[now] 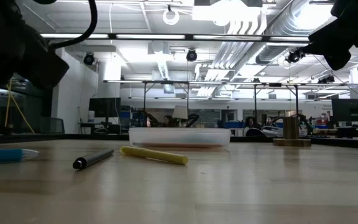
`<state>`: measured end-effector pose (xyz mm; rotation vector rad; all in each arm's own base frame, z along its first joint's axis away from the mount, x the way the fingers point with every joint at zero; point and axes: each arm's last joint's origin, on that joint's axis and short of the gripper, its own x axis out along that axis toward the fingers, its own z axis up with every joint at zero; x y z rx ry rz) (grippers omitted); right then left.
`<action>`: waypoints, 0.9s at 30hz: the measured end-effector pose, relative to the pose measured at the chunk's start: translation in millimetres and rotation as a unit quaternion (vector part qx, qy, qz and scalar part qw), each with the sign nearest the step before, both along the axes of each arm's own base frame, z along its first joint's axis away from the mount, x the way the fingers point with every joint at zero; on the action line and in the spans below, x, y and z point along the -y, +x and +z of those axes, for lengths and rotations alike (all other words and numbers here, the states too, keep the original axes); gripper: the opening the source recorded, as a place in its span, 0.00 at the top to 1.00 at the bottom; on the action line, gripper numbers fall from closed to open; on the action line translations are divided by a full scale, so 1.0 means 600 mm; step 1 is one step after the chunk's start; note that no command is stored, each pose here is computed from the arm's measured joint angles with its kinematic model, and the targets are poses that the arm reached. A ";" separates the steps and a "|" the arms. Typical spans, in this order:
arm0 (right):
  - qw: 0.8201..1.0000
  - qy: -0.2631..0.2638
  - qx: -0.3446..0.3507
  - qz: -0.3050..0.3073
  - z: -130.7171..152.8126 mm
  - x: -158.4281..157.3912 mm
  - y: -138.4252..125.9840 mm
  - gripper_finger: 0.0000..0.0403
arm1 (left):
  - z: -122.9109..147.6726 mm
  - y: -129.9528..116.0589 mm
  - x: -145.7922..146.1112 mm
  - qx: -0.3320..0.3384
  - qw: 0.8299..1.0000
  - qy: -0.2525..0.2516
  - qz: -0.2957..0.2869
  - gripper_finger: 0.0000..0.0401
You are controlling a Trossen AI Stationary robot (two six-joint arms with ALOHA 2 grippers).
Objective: Pick & place school supplies into a supply box
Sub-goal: Put the blue pen into the orange supply box
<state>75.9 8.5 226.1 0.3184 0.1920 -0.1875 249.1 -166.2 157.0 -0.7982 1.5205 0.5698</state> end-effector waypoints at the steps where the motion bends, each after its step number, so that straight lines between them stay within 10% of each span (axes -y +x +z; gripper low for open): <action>1: 1.000 0.003 0.000 -0.001 0.000 0.000 0.000 0.68 | -0.002 0.000 0.000 0.004 1.000 -0.002 0.000 0.60; 27: 1.000 0.009 0.015 -0.001 0.004 0.000 0.001 0.68 | -0.024 -0.007 -0.004 0.013 1.000 -0.019 0.012 0.62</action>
